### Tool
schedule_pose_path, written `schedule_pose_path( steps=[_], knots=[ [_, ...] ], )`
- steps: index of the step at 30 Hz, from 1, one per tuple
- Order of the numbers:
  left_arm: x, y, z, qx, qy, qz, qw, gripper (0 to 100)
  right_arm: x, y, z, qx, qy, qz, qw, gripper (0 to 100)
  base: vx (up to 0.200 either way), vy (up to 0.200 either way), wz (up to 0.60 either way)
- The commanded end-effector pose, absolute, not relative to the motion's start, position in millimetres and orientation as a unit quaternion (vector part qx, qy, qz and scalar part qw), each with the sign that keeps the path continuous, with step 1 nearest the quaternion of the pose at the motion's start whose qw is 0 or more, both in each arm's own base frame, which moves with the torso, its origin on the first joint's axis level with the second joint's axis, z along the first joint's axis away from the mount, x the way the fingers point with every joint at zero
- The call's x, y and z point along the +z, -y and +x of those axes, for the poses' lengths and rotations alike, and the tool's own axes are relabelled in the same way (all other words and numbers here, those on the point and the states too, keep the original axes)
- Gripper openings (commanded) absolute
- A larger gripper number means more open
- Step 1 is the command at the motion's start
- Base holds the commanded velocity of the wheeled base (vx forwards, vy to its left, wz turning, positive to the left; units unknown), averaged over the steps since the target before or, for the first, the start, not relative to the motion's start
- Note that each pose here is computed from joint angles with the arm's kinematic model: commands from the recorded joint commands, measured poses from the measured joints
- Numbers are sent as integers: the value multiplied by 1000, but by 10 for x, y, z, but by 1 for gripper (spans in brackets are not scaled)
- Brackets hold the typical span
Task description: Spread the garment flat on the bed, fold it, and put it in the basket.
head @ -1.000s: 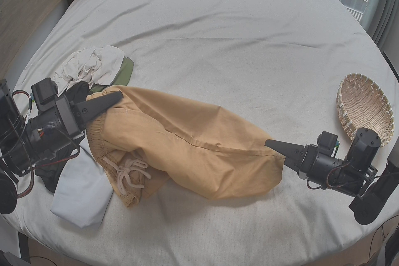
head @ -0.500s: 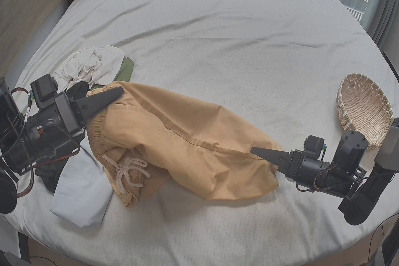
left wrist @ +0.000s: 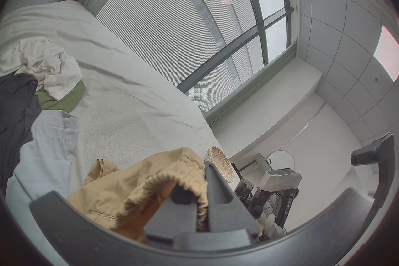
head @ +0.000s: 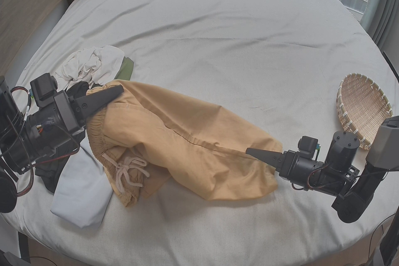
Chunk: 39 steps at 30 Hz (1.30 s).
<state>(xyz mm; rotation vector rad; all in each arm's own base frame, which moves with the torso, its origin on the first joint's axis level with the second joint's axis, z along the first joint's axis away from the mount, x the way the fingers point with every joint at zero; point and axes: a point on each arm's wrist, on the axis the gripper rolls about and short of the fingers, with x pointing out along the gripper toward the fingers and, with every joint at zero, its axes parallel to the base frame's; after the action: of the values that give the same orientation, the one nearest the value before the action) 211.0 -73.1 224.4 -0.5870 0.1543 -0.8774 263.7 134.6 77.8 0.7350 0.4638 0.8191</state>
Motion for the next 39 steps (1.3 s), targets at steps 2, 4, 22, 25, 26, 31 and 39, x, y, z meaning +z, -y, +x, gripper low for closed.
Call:
schedule_pose_path(
  steps=[2, 4, 22, 25, 26, 31, 39],
  knots=[
    [2263, 729, 2099, -419, -75, -291, 857, 0, 751, -1359, 2664, 386, -219, 343, 828, 100, 0, 0, 0],
    [2275, 728, 2096, -420, -71, -296, 855, 0, 752, -1369, 2675, 387, -218, 343, 828, 100, 0, 0, 0],
    [2218, 730, 2055, -424, -70, -299, 852, 0, 767, -1338, 2643, 383, -217, 343, 829, 0, 0, 0, 0],
    [2208, 726, 2040, -423, -72, -299, 852, 0, 827, -1310, 2583, 386, -212, 343, 830, 0, 0, 0, 0],
    [2194, 718, 2002, -424, -74, -299, 852, 0, 918, -1259, 2470, 389, -206, 344, 830, 0, 0, 0, 0],
    [2154, 761, 1904, -437, -82, -296, 845, 0, 1098, -1149, 2234, 398, -188, 344, 830, 0, 0, 0, 0],
    [2183, 849, 1769, -467, -82, -290, 831, 0, 1368, -1011, 1915, 414, -144, 347, 829, 0, 0, 0, 0]
  ],
)
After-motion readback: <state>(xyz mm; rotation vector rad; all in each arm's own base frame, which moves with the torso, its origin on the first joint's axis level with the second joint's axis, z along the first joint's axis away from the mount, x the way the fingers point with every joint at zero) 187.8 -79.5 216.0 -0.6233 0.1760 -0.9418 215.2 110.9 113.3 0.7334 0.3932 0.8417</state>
